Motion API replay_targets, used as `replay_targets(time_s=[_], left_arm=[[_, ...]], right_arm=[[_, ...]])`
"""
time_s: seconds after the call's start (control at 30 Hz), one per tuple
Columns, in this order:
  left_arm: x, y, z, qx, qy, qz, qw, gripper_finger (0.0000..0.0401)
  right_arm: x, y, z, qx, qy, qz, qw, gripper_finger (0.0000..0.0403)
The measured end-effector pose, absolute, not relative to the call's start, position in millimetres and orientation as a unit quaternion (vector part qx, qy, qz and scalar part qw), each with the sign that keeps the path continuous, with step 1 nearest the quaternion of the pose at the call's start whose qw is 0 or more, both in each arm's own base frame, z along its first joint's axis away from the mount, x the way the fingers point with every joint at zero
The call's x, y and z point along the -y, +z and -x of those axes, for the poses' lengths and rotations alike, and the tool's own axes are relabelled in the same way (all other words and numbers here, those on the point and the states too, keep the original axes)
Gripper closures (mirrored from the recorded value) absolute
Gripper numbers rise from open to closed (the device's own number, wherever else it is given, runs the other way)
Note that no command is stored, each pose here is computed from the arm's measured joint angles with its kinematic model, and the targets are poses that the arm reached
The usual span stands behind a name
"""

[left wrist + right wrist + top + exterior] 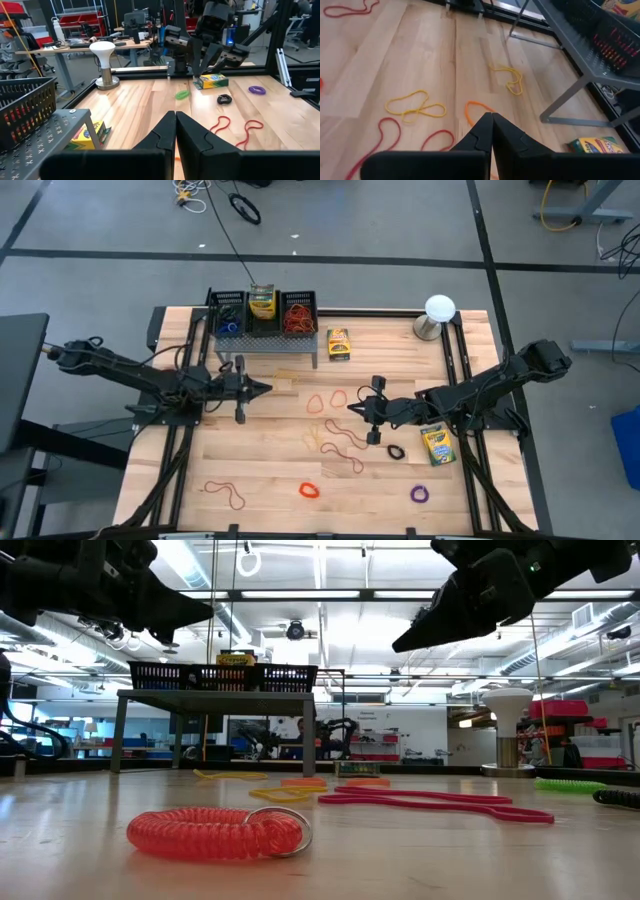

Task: Pick & Place Office Desk Supplies
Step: Put the red rubber band into the right black bin

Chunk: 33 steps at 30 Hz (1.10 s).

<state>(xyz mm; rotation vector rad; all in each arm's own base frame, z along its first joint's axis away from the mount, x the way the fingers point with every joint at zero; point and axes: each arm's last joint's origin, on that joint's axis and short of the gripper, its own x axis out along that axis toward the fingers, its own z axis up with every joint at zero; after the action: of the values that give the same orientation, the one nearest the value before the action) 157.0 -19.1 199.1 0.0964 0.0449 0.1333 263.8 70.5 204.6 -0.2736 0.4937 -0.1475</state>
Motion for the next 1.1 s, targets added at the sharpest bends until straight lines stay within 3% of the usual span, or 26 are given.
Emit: replay_targets(time_s=[0.23, 0.43, 0.77, 1.1], left_arm=[[19.1, 199.0, -157.0, -0.023, 0.067, -0.048, 0.996, 0.0381], [19.1, 199.1, -157.0, -0.023, 0.067, -0.048, 0.996, 0.0381], [19.0, 198.8, -157.0, -0.024, 0.067, -0.049, 0.996, 0.0381], [19.0, 198.8, -157.0, -0.025, 0.067, -0.049, 0.996, 0.0381]], right_arm=[[-73.0, 219.0, -270.4, -0.164, -0.073, 0.088, 0.980, 0.0391], [-66.9, 232.4, -279.1, -0.115, 0.009, -0.059, 0.992, 0.0391], [-106.1, 239.6, -279.9, -0.294, -0.126, -0.077, 0.944, 0.0400], [-146.3, 202.8, -309.8, -0.458, -0.179, -0.135, 0.860, 0.0388]])
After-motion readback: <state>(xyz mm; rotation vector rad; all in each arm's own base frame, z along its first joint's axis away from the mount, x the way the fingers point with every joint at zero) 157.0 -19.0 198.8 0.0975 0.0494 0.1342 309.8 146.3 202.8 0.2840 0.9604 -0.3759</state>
